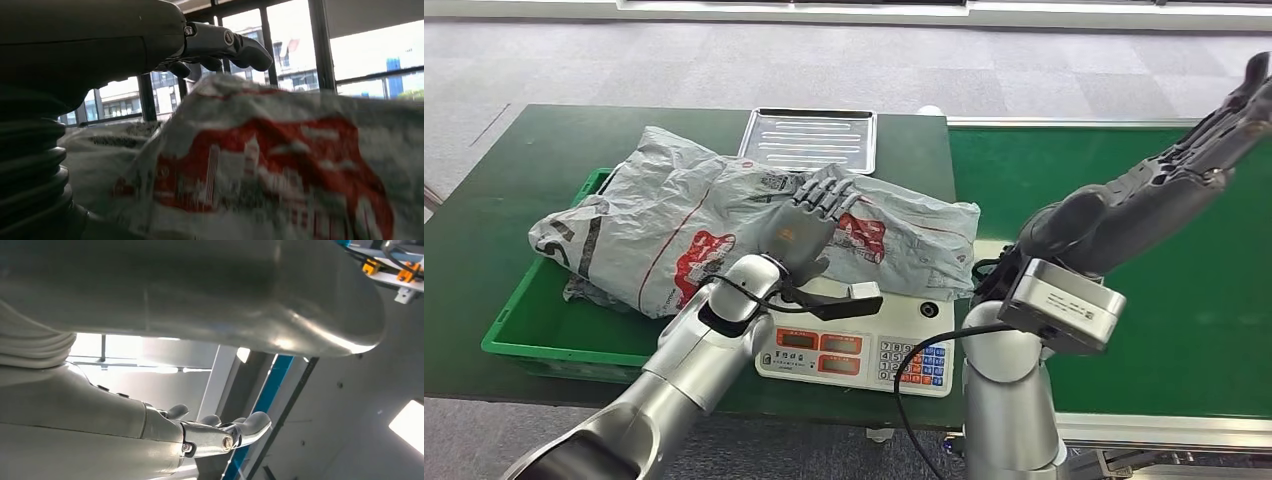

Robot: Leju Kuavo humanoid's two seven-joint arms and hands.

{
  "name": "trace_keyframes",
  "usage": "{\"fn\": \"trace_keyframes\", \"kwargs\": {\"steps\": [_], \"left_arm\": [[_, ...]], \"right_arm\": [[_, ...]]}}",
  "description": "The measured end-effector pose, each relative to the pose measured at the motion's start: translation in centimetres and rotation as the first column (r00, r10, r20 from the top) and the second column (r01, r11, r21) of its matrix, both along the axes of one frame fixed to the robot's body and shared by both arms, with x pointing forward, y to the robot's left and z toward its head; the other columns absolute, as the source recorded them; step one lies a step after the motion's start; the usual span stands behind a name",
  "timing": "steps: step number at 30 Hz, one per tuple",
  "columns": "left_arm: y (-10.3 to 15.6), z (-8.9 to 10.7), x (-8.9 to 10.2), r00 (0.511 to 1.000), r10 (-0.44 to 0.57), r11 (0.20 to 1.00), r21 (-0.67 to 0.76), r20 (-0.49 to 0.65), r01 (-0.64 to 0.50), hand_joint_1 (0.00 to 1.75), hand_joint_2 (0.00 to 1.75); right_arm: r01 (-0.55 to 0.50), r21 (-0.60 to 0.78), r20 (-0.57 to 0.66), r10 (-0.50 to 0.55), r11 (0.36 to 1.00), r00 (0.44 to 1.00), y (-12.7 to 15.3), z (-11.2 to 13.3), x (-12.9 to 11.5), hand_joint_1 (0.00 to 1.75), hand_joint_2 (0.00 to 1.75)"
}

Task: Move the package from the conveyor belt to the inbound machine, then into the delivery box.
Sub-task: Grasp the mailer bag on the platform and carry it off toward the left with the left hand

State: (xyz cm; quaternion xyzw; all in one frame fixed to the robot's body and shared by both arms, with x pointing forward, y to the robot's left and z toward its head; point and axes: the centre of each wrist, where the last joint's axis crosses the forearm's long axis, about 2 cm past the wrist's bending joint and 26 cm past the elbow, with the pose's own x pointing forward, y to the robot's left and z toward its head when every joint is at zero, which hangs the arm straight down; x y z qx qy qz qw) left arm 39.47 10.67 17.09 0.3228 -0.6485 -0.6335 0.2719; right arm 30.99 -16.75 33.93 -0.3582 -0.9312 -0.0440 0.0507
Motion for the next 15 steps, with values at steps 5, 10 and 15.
{"fn": "trace_keyframes", "kwargs": {"steps": [5,10,15], "left_arm": [[0.4,-3.0,-0.5,0.996,0.007,0.983,0.185,-0.092,0.011,0.0,1.75],[0.6,-3.8,-0.4,0.993,0.007,0.952,0.304,-0.12,0.03,1.44,1.75],[0.7,-4.5,-0.7,0.99,-0.018,0.926,0.37,-0.141,0.069,1.75,1.75]], "right_arm": [[-0.009,-0.006,-0.022,0.008,1.0,1.0,0.4,-0.2,0.3,0.0,0.0],[-0.017,-0.01,-0.038,0.016,1.0,0.999,0.6,-0.6,0.5,0.0,0.0],[-0.018,-0.014,-0.047,0.017,1.0,0.999,0.8,-0.7,0.5,0.0,0.0]]}}
